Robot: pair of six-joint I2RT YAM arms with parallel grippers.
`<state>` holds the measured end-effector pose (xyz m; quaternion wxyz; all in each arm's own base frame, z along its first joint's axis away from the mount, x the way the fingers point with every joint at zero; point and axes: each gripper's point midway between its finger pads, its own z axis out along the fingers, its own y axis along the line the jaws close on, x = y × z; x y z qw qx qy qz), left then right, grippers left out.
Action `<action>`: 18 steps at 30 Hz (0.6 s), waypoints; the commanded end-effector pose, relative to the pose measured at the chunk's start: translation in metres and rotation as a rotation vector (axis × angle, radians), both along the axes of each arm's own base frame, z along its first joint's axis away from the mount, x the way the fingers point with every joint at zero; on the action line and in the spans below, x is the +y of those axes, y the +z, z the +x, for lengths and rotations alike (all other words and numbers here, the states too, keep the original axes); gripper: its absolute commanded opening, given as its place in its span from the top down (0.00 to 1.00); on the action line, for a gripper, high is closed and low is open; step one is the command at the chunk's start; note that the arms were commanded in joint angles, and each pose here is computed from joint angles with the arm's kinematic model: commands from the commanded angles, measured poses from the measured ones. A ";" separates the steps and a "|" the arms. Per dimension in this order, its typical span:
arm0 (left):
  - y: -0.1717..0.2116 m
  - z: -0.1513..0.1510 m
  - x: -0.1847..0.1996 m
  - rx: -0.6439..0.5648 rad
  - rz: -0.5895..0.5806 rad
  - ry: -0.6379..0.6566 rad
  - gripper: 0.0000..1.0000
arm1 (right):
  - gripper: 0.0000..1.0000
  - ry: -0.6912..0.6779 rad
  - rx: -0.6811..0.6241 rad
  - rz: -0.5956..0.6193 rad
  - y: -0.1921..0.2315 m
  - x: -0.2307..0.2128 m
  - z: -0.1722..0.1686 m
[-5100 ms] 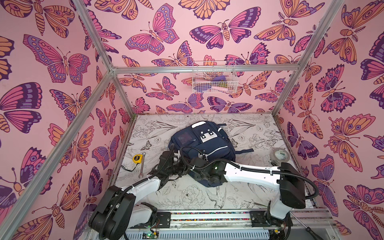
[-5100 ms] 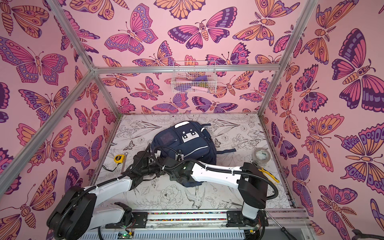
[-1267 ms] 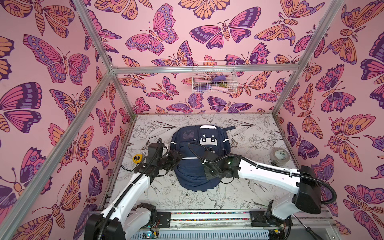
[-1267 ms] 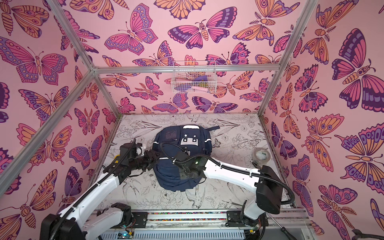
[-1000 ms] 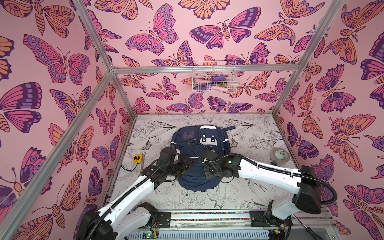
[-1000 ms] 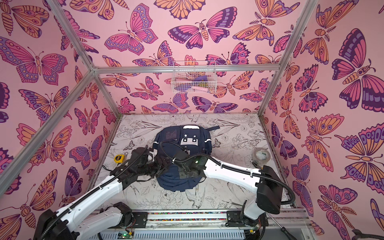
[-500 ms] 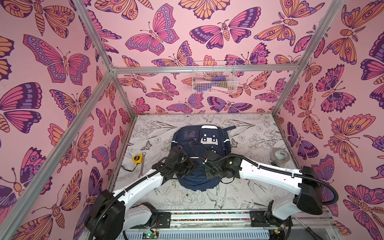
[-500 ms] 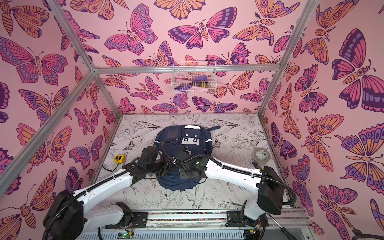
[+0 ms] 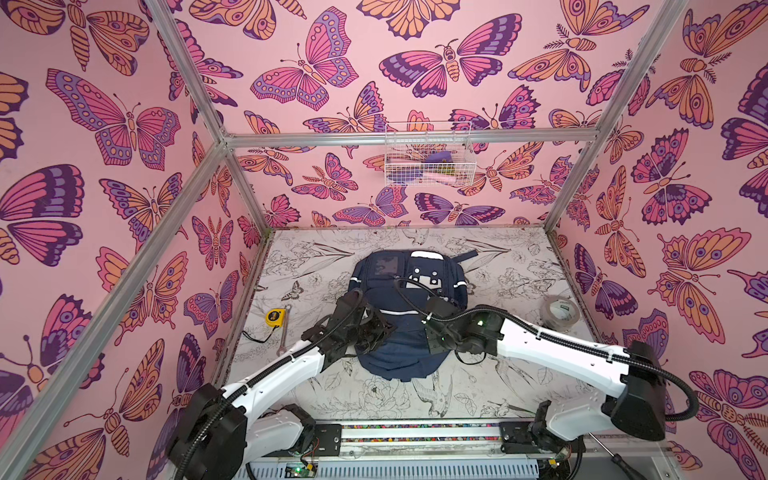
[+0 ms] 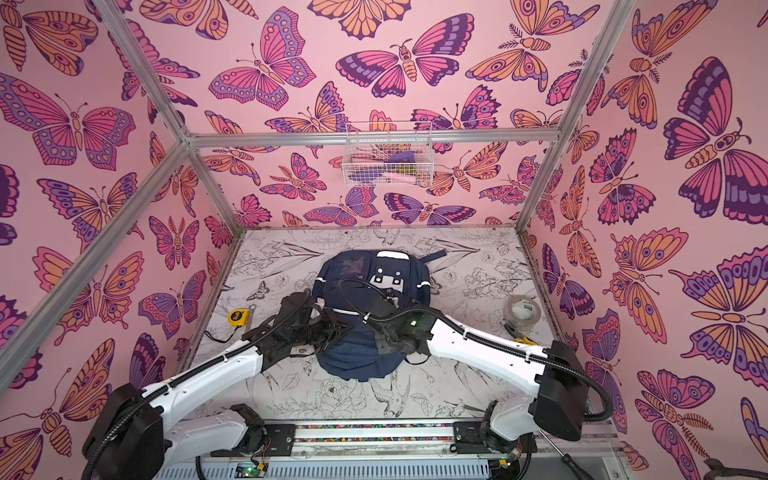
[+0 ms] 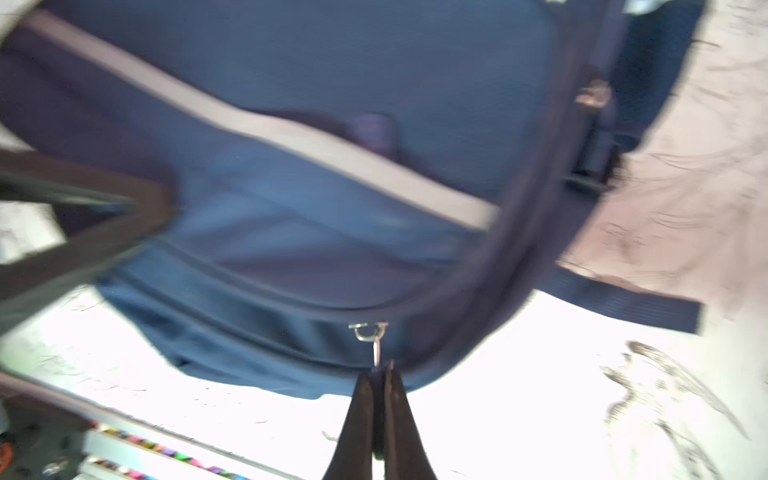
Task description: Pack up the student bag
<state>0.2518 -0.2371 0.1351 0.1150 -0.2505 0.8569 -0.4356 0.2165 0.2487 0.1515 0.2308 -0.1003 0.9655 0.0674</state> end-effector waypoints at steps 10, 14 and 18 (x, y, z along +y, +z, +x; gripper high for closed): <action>-0.023 -0.014 0.012 -0.009 0.111 -0.104 1.00 | 1.00 -0.091 -0.036 -0.138 0.001 -0.083 0.041; -0.024 -0.019 0.009 -0.018 0.106 -0.149 1.00 | 1.00 -0.110 -0.071 -0.143 0.002 -0.085 0.063; -0.027 -0.024 0.007 -0.024 0.106 -0.191 1.00 | 1.00 -0.145 -0.098 -0.157 0.004 -0.090 0.077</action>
